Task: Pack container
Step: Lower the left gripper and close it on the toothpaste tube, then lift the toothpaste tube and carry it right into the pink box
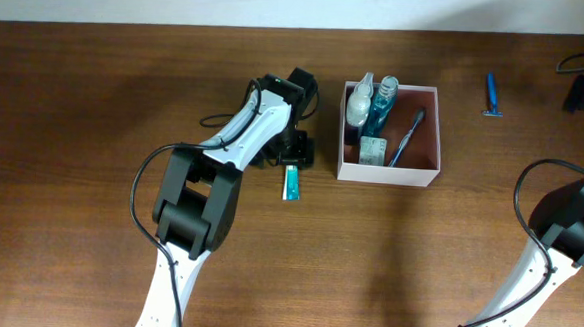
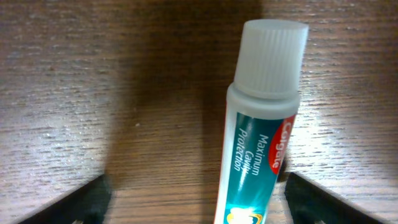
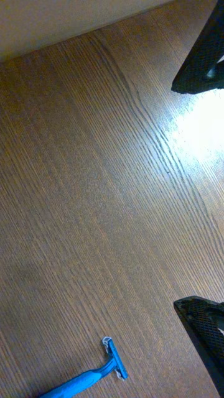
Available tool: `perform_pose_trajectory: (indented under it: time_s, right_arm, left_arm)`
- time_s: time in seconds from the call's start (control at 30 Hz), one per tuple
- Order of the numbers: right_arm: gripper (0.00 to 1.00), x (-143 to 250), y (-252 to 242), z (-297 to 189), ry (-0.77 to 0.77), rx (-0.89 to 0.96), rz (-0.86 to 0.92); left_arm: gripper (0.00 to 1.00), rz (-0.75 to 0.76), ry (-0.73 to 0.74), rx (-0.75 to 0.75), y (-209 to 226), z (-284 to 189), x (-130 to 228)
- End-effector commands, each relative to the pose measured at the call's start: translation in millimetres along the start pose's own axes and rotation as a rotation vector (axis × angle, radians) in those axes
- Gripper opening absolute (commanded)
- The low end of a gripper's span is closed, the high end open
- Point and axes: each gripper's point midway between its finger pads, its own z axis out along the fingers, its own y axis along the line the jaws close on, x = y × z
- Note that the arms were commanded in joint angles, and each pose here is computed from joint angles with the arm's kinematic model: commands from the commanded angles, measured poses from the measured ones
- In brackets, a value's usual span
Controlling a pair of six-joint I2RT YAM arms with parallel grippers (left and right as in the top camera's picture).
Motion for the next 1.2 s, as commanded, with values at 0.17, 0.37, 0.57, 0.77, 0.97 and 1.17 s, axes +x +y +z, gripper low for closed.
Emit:
perform_pose_trajectory:
  time_s: [0.17,0.37,0.57,0.77,0.97,1.17]
  right_arm:
    - [0.99,-3,0,-2,-0.009,0.012,0.009]
    - [0.99,-3,0,-2,-0.009,0.012,0.009]
    - [0.99,-3,0,-2,-0.009,0.012,0.009]
    - [0.99,-3,0,-2,-0.009,0.012,0.009]
    - [0.99,-3,0,-2,-0.009,0.012,0.009]
    - [0.99,-3,0,-2,-0.009,0.012,0.009]
  left_arm:
    - [0.48,0.017,0.024,-0.007,0,10,4]
    - [0.36,0.017,0.024,-0.008,0,10,4]
    - [0.28,0.017,0.031,-0.011,1,10,5]
    - [0.22,0.017,0.031,-0.012,0,4,5]
    - [0.22,0.058,-0.007,0.006,-6,-15,-6]
    - [0.22,0.067,-0.090,-0.004,-9,-54,-24]
